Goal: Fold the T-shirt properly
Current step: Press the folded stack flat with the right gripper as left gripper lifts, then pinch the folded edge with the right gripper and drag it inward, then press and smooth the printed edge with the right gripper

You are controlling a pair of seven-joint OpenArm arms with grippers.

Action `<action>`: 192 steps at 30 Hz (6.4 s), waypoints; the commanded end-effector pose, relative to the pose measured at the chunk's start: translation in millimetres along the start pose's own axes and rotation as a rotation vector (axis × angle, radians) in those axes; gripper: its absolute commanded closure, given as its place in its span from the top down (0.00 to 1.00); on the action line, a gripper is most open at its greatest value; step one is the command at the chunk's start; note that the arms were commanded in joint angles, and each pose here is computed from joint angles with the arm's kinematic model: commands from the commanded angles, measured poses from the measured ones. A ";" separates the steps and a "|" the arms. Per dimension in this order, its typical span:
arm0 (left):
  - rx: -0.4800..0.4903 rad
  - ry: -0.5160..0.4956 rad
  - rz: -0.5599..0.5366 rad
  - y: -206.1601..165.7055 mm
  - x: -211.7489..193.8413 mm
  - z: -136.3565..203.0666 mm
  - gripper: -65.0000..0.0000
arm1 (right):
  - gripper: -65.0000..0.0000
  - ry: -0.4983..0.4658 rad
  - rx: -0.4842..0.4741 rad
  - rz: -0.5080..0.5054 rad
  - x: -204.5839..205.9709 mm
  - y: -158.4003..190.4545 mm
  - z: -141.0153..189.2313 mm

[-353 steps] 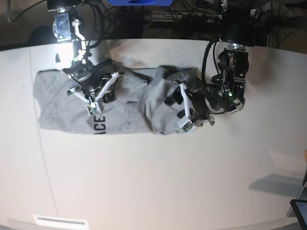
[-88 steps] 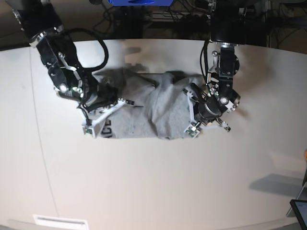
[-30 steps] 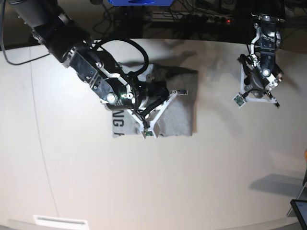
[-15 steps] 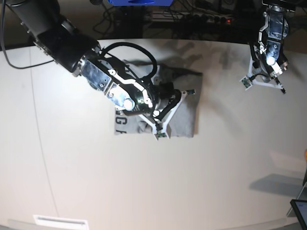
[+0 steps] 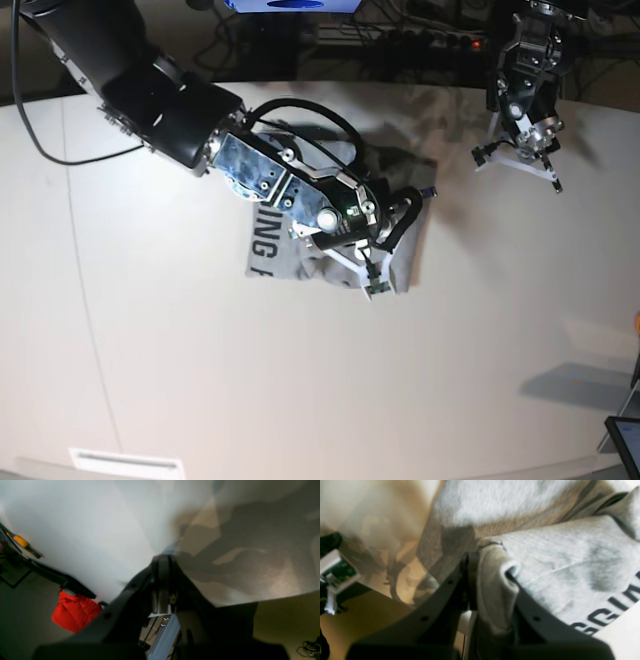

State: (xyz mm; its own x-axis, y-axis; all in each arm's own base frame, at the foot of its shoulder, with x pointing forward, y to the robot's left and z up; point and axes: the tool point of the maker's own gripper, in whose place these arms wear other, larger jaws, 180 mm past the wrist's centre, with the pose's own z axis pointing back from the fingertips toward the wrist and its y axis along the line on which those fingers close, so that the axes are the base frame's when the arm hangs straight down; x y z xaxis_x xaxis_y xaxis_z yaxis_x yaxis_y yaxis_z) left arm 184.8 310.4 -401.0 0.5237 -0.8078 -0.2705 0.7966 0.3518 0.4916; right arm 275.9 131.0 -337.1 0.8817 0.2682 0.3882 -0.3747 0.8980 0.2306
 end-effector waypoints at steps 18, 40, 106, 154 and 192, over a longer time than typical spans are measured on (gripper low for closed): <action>0.014 -0.014 -0.025 -1.5 9.7 4.3 0.00 | 0.00 0.000 -0.105 0.138 14.8 5.1 -15.7; 0.010 -0.039 -0.035 -3.9 22.9 6.3 0.00 | 0.07 0.006 -0.152 0.259 -1.0 8.9 -28.1; 0.037 -0.028 -0.192 -30.7 40.6 11.8 0.00 | 0.01 -0.162 0.042 -0.186 4.1 -55.1 49.0; 0.036 -0.031 -0.191 -31.5 41.6 12.3 0.00 | 0.00 -0.141 0.093 -0.362 -11.7 -34.6 15.5; 0.119 -0.309 0.082 0.8 76.1 60.4 0.00 | 0.00 -0.199 0.164 -0.212 22.9 -6.9 57.2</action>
State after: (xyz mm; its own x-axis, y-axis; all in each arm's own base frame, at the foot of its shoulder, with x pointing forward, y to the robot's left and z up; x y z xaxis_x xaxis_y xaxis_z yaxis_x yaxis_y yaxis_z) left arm 196.9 212.7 -384.1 0.4534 -0.8906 0.0357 0.7345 0.3961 0.5510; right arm 276.6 104.8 -293.1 0.8940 0.0054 0.4481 -0.2259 0.8690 0.4402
